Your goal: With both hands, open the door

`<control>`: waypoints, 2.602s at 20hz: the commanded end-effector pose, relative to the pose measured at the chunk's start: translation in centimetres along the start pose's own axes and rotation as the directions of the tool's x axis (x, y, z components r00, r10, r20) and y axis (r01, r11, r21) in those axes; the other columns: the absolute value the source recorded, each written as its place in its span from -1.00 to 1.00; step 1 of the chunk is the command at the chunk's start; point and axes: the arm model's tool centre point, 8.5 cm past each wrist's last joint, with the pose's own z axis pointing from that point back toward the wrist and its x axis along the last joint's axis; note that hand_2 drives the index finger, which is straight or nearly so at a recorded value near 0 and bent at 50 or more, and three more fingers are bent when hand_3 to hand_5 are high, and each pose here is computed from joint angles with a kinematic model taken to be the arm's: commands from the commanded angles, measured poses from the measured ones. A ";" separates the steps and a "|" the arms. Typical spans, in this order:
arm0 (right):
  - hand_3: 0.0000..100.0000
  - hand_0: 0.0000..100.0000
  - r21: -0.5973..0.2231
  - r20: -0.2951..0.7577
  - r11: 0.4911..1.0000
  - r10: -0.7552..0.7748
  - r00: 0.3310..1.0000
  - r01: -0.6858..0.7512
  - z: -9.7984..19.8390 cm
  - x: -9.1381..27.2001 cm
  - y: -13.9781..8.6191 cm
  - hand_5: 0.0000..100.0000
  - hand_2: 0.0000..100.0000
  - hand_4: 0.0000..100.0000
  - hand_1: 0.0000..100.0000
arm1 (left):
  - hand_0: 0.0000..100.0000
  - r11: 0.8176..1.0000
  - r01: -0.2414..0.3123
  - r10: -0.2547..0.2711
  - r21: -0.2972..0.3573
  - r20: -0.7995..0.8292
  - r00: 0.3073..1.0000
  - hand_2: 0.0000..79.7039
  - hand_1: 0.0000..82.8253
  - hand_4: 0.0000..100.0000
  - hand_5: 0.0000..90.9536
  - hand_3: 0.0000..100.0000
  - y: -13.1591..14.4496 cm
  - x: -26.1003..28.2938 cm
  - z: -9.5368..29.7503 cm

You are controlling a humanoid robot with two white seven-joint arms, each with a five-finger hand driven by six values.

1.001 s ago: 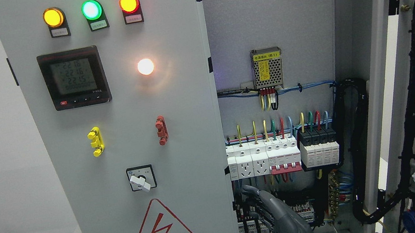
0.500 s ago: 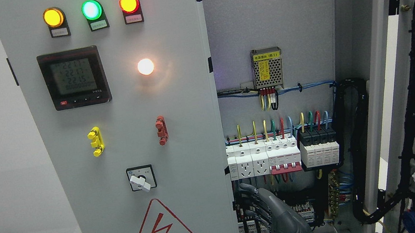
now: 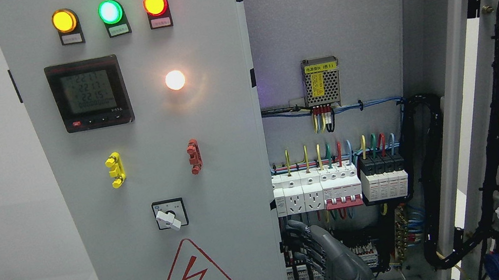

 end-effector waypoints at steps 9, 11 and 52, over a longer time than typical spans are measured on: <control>-1.00 -0.24 0.087 0.002 0.996 0.014 1.000 -0.014 -0.7 0.6 0.5 -1.00 -1.00 -1.00 -1.00 | -1.00 0.999 -0.006 0.006 -0.033 0.001 1.000 -1.00 -1.00 -1.00 -1.00 -1.00 -2.1 0.0 -0.4; -1.00 -0.24 0.105 0.002 0.994 0.015 1.000 -0.016 -0.8 0.7 0.6 -1.00 -1.00 -1.00 -1.00 | -1.00 0.999 -0.006 0.006 -0.033 0.001 1.000 -1.00 -1.00 -1.00 -1.00 -1.00 -2.1 0.0 -0.4; -1.00 -0.24 0.120 0.003 0.980 -0.157 0.988 0.156 -2.0 0.5 -0.7 -1.00 -1.00 -1.00 -1.00 | -1.00 0.999 -0.008 0.008 -0.033 0.001 1.000 -1.00 -1.00 -1.00 -1.00 -1.00 -2.1 0.0 -0.4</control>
